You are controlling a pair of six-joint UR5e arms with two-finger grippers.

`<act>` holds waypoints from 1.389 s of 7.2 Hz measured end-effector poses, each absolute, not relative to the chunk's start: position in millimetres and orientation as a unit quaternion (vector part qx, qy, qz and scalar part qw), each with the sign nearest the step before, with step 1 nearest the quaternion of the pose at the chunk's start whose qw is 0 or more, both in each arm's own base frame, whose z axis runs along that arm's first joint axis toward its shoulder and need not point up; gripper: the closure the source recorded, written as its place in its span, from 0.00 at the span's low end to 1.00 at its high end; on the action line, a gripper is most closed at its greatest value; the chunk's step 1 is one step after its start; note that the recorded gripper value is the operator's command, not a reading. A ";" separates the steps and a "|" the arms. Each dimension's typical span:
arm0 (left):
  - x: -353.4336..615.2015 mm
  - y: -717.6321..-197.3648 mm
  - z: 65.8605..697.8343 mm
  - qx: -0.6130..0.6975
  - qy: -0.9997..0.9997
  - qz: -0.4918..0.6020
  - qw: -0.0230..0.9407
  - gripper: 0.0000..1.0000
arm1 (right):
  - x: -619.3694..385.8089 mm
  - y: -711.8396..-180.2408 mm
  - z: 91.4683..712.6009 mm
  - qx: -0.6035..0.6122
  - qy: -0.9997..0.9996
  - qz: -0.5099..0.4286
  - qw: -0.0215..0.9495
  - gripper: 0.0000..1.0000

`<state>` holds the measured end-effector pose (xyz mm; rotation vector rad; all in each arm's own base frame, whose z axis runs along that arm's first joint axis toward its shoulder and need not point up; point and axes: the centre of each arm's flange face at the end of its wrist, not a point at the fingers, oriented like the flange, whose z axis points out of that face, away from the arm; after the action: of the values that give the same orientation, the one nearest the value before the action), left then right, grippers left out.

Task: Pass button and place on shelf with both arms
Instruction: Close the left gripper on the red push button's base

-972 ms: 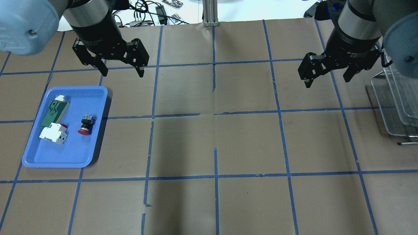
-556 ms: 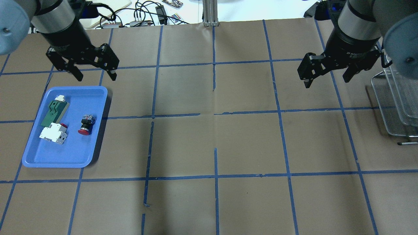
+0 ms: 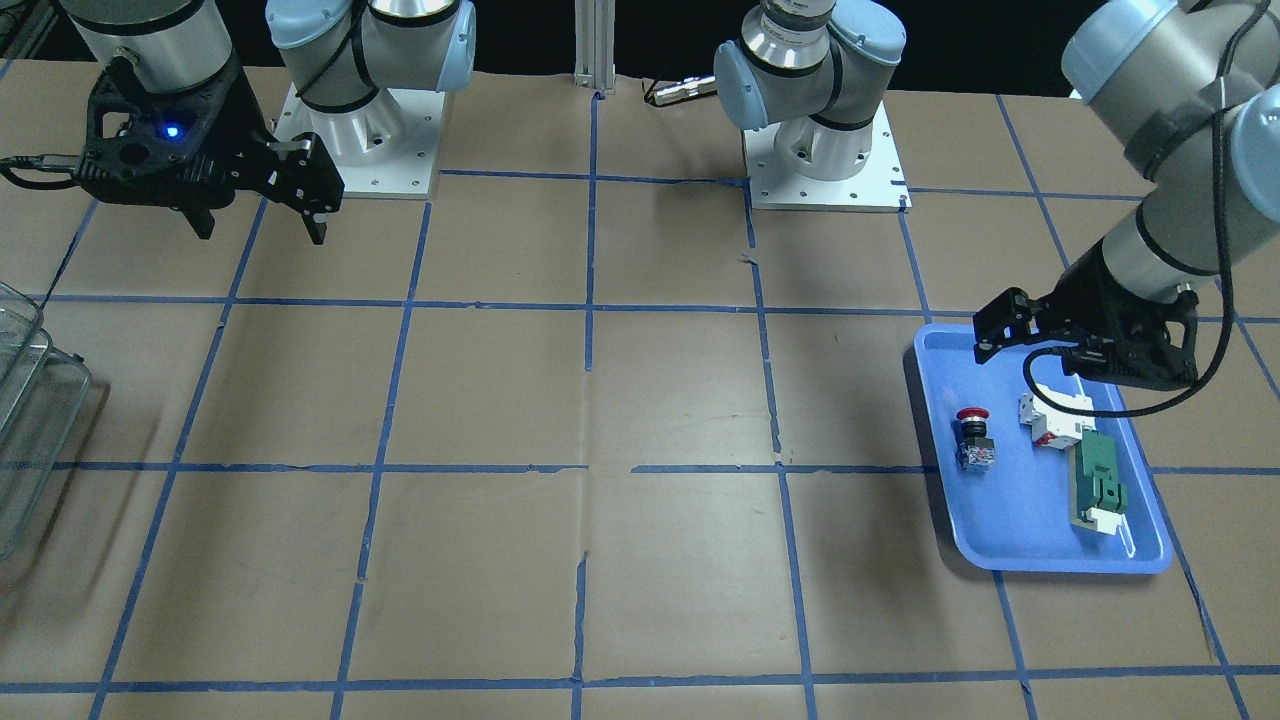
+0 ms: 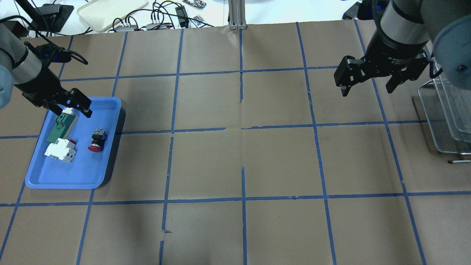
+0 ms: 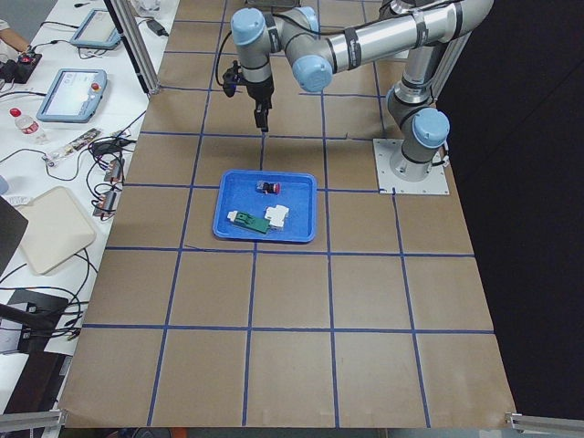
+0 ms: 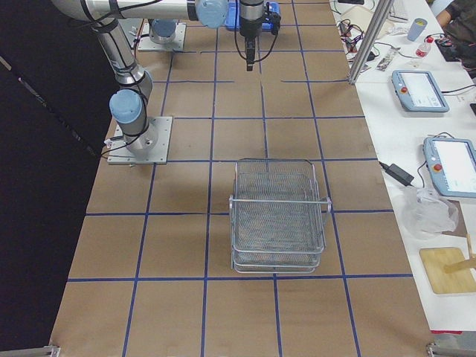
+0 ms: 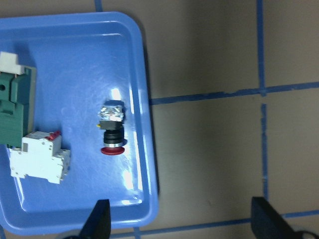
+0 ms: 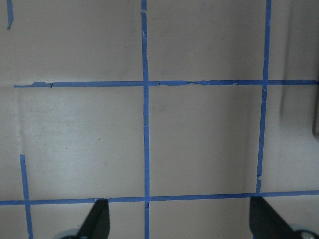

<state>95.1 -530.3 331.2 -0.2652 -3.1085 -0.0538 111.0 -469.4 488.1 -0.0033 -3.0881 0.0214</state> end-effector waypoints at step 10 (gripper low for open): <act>126.9 -527.4 181.9 -0.127 -0.989 -0.059 0.037 0.75 | 108.8 -471.8 478.5 -0.019 -0.999 -0.011 0.028 0.00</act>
<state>126.9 -527.4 181.9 -0.3911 -3.0379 -0.1800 108.8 -471.8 478.5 -0.0595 -3.0848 -0.0341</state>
